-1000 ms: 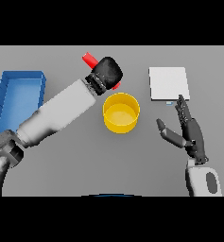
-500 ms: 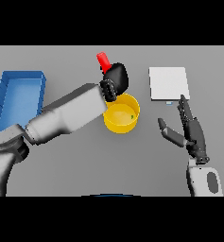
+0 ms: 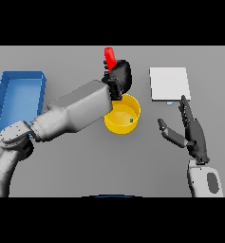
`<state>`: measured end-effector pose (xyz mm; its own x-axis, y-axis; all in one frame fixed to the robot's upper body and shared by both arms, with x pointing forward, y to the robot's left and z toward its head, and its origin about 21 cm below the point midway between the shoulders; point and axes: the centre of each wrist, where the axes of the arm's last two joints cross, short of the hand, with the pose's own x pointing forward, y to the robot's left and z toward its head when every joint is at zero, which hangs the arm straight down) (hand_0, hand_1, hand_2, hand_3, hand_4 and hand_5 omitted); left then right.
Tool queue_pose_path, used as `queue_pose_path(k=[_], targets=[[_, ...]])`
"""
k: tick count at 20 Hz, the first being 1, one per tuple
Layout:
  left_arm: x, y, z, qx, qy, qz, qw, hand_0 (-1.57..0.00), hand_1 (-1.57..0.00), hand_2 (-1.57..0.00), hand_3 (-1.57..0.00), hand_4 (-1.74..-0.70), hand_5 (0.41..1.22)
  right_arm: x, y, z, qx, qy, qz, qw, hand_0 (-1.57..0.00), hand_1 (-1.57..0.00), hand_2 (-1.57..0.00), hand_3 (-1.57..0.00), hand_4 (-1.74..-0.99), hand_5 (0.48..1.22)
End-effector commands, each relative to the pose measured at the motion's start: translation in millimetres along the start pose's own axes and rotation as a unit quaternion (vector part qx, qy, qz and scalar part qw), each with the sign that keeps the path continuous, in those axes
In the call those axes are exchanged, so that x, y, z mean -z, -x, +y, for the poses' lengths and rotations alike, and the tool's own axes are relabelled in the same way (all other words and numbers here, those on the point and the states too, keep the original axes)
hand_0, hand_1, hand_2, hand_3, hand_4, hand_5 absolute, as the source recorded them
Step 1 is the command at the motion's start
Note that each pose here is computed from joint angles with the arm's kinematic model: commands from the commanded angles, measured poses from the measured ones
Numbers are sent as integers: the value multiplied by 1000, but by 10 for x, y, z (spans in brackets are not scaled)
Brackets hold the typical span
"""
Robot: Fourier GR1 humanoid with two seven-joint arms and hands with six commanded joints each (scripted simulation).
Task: Pick up the red beaker and tilt it to pour out 1 green nut into yellow bowl. Pick up the yellow bowl and place it on the metallic measuring scale.
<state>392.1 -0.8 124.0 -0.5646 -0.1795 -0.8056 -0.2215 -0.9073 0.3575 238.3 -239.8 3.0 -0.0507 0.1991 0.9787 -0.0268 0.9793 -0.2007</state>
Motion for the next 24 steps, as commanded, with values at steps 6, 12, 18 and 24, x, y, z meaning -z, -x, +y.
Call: queue_pose_path(k=[6, 12, 18, 24], targets=[[-121, 482, 133, -1, -29, 54, 998, -1571, -1571, -1571, -1571, -1738, 1171, -18, -49, -39, 11, -6, -17, 1000, 1, 1, 1, 1, -1219, 595], [-463, 1490, 257, -42, -74, 161, 983, -1571, -1447, -1440, -1341, -1596, 1208, 3, -17, -32, 15, -16, -20, 1000, 1, 1, 1, 1, -1246, 631], [-961, 2539, -423, -338, -61, 287, 894, -1571, -1539, -1537, -1435, -1637, 1218, 60, -64, -41, 6, -28, -27, 999, 1, 1, 1, 1, -1299, 649], [-1201, 2675, -1508, -564, -81, 358, 740, -1571, -1563, -1562, -1403, -1714, 1220, 92, -68, -44, -10, -36, -45, 998, 1, 1, 1, 1, -1301, 652]])
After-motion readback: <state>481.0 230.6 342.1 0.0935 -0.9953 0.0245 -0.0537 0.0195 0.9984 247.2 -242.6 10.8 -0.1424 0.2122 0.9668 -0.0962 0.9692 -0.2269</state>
